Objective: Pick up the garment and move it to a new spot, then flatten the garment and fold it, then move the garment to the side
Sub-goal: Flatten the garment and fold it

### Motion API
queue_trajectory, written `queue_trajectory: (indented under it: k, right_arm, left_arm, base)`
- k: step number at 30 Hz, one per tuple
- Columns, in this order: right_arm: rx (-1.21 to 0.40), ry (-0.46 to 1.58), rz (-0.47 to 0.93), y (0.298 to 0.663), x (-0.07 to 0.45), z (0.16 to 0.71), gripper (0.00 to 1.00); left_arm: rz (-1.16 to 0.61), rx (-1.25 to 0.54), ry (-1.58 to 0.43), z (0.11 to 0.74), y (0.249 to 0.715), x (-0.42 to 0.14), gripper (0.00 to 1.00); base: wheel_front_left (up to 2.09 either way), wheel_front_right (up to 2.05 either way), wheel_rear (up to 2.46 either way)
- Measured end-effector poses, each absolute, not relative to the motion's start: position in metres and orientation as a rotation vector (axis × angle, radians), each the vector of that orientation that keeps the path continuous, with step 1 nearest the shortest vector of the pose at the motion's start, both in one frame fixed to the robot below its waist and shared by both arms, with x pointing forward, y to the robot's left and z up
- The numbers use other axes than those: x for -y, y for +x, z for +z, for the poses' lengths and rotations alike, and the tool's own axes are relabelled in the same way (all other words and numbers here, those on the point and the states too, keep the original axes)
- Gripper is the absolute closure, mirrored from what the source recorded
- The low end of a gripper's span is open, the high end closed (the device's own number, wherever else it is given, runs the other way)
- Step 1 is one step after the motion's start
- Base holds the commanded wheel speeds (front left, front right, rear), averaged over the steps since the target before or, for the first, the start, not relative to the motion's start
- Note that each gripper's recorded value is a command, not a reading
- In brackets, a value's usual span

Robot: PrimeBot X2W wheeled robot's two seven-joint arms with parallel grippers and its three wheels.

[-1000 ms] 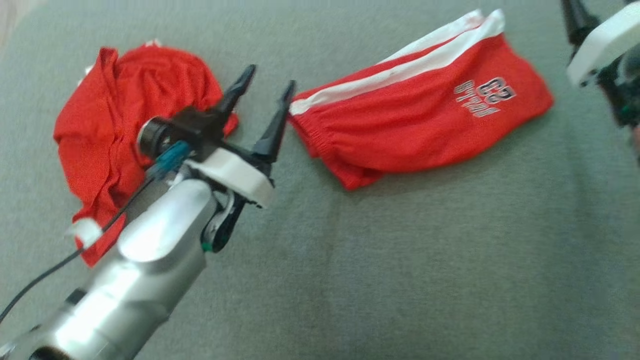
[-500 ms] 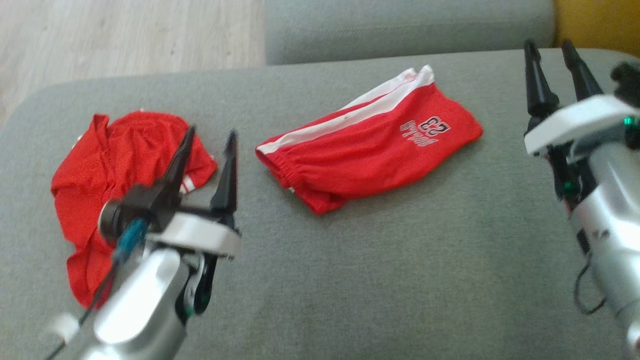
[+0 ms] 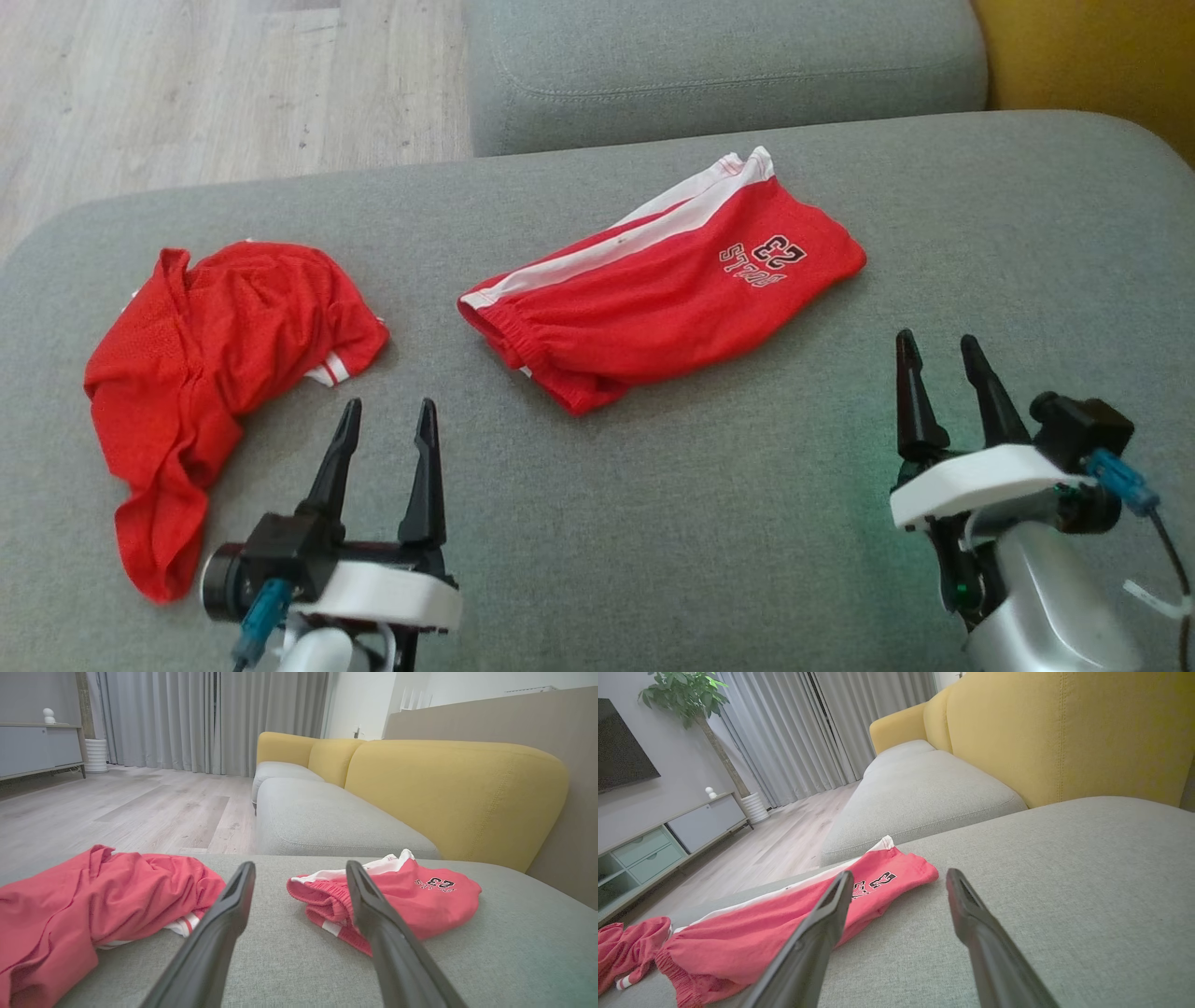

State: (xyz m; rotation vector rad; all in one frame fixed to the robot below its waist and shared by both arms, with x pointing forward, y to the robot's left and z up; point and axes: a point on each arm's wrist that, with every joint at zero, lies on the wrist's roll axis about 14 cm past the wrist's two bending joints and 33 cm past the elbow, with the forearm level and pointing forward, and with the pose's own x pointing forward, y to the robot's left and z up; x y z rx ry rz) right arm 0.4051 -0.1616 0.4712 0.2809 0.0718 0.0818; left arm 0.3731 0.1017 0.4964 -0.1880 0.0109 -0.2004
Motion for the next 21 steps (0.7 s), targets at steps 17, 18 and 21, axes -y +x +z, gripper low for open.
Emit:
queue_trajectory:
  k: [17, 18, 21]
  right_arm:
    - [-0.132, 0.279, 0.082, 0.421, 0.159, 0.463, 0.00]
    - [-0.155, 0.298, 0.074, 0.426, 0.160, 0.459, 0.00]
    - [-0.221, 0.360, 0.057, 0.447, 0.160, 0.448, 0.00]
  left_arm:
    - [-0.203, 0.011, -0.186, 0.494, 0.382, -0.107, 0.00]
    - [-0.206, 0.009, -0.188, 0.494, 0.385, -0.106, 0.00]
    - [-0.207, 0.004, -0.199, 0.491, 0.396, -0.106, 0.00]
  base:
    - [0.00, 0.00, 0.00]
    - [0.00, 0.00, 0.00]
    - [0.00, 0.00, 0.00]
